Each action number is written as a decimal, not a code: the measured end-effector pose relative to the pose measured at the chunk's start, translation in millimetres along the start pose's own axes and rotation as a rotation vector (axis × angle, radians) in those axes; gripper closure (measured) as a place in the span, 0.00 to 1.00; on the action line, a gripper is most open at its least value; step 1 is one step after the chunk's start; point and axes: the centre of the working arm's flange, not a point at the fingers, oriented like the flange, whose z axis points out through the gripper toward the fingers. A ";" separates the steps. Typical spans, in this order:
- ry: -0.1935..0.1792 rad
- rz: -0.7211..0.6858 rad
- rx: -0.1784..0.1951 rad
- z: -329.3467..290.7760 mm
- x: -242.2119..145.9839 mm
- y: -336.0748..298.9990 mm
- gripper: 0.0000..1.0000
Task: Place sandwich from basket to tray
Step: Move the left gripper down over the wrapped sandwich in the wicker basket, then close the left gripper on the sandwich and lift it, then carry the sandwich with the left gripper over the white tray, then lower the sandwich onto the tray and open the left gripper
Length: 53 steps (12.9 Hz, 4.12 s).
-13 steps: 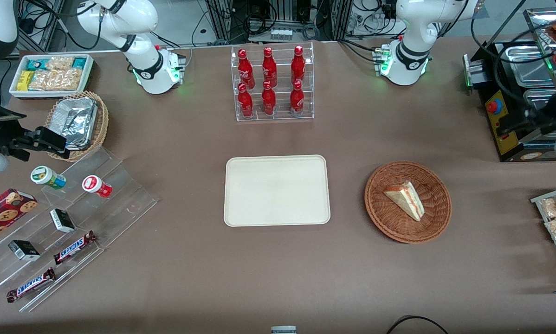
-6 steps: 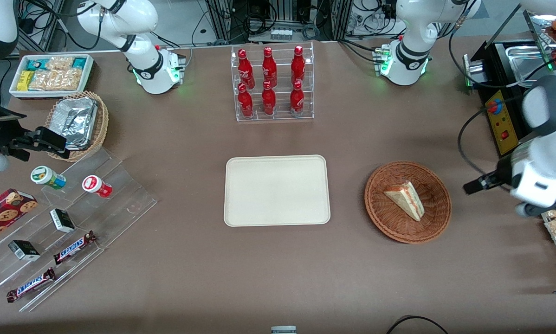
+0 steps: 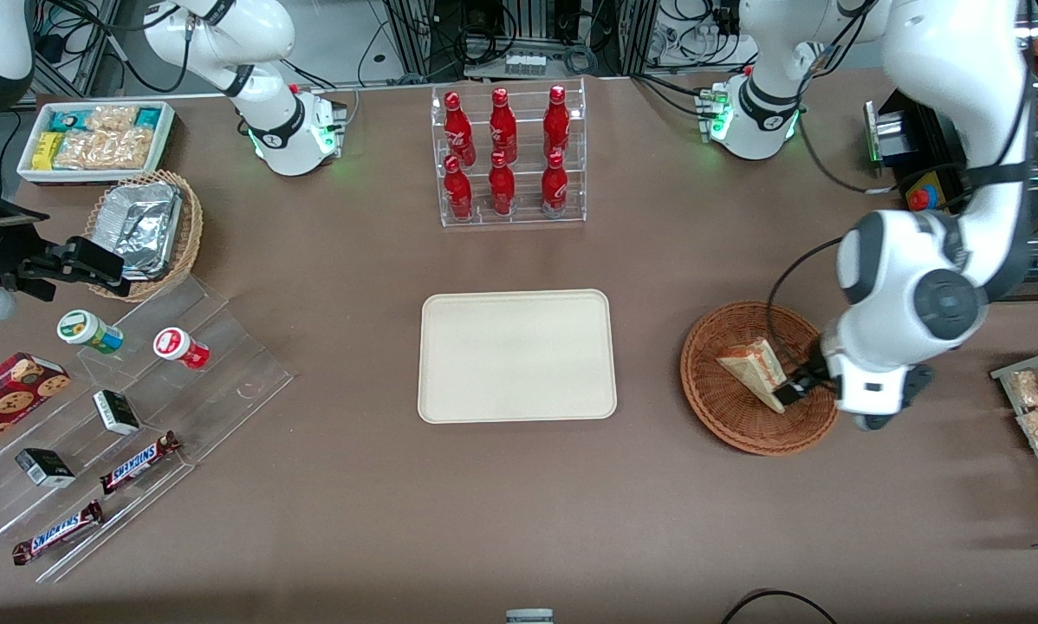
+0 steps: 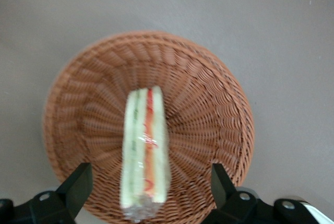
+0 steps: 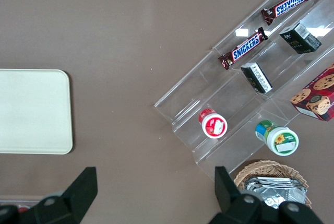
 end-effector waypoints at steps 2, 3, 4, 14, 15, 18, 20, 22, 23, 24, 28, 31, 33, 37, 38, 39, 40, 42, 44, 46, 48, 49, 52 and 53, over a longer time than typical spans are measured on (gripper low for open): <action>0.013 -0.024 -0.014 25.7 -11.7 -2.8 0.00; 0.013 -0.028 -0.013 36.8 -15.6 -8.4 0.00; 0.014 -0.029 -0.015 44.2 -19.4 -13.4 0.00; 0.069 -0.072 -0.083 63.7 -36.7 -34.0 0.26; 0.070 -0.074 -0.085 64.9 -36.4 -33.8 0.42; 0.070 -0.075 -0.085 65.5 -36.4 -33.6 0.71; 0.075 -0.073 -0.090 61.9 -35.0 -31.7 0.81; 0.070 -0.045 -0.059 42.9 -33.7 -24.5 0.85; 0.056 -0.011 -0.021 20.8 -38.8 -14.7 0.88; 0.040 0.030 0.011 -12.3 -50.6 2.6 0.91; 0.027 0.240 -0.029 -127.7 -148.2 90.7 0.91; 0.011 0.446 -0.046 -120.4 -234.1 141.8 0.91; -0.008 0.557 -0.043 -101.4 -278.0 169.9 0.91; -0.023 0.702 -0.071 -52.0 -334.2 211.9 0.91; -0.017 0.728 -0.081 -37.0 -347.7 220.0 0.91; -0.010 0.750 -0.095 -22.1 -358.8 228.0 0.91; -0.004 0.767 -0.114 -8.3 -366.6 235.5 0.91; -0.001 0.766 -0.122 18.7 -368.9 246.9 0.91; 0.014 0.744 -0.092 50.3 -359.7 255.1 0.91; 0.038 0.729 -0.077 83.9 -355.7 260.7 0.91; 0.051 0.719 -0.085 89.6 -356.8 265.2 0.91; 0.054 0.709 -0.090 86.8 -356.7 266.6 0.84; 0.068 0.634 -0.109 58.5 -333.4 270.0 0.51; 0.056 0.595 -0.109 29.8 -320.0 267.2 0.40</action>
